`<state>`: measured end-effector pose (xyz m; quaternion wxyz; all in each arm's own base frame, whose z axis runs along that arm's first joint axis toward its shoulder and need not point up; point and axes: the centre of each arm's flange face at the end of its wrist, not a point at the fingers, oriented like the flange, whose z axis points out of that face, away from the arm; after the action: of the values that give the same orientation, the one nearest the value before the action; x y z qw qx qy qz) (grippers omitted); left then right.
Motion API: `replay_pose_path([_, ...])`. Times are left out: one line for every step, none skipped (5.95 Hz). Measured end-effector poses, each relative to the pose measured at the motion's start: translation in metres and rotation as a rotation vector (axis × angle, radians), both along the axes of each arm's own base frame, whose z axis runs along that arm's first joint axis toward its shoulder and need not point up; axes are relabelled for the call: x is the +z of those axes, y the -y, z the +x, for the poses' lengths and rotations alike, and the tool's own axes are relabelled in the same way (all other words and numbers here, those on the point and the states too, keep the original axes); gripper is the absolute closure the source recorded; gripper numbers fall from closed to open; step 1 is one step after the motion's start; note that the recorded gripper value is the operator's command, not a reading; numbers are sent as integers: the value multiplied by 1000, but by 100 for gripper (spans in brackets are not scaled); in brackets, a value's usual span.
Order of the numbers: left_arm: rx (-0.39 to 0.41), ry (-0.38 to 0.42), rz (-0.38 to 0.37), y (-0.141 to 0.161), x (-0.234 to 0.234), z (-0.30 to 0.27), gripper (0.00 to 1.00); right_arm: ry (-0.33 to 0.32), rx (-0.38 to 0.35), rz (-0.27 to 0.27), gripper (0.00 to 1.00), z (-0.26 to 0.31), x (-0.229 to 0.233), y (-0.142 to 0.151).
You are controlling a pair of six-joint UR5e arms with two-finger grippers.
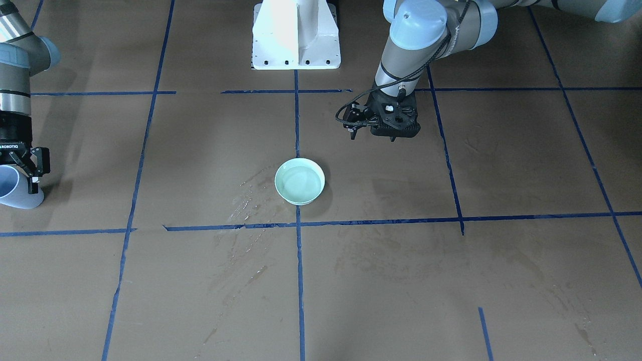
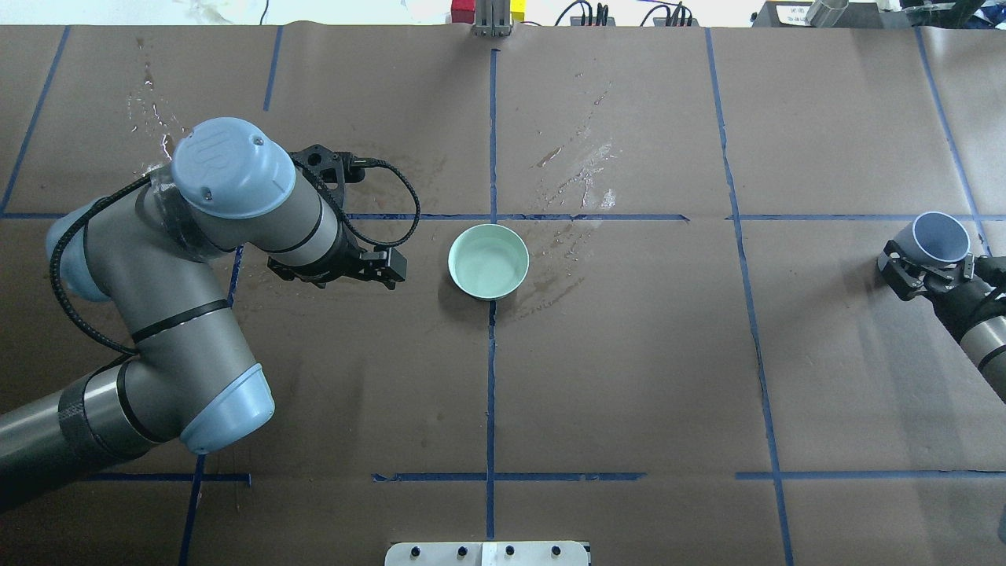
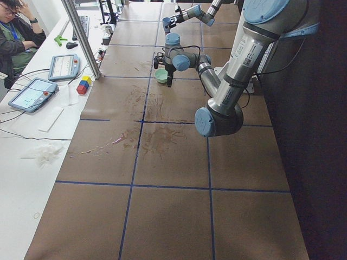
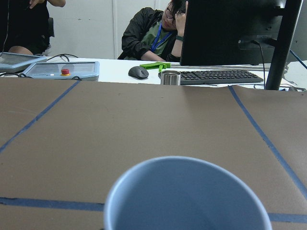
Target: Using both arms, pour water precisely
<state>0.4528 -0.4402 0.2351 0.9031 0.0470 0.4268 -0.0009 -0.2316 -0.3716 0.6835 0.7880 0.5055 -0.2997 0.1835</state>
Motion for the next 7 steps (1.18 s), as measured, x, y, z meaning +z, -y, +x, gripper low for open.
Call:
replay_pose_path([0, 0, 0, 0, 0, 0, 0, 1, 0, 1, 1, 0, 0, 0])
replay_pose_path([0, 0, 0, 0, 0, 0, 0, 2, 0, 1, 1, 0, 0, 0])
replay_pose_path([0, 0, 0, 0, 0, 0, 0, 4, 0, 2, 1, 0, -1, 0])
replay_pose_path([0, 0, 0, 0, 0, 0, 0, 14, -1, 7, 1, 2, -1, -2])
replay_pose_path([0, -1, 1, 0, -1, 0, 0, 29, -5, 16, 1, 5, -1, -5])
replay_pose_path([0, -3, 2, 0, -1, 0, 0, 46, -12, 26, 1, 7, 0, -9])
replay_pose_path([0, -3, 2, 0, -2, -1, 0, 60, -24, 33, 1, 13, 2, -17])
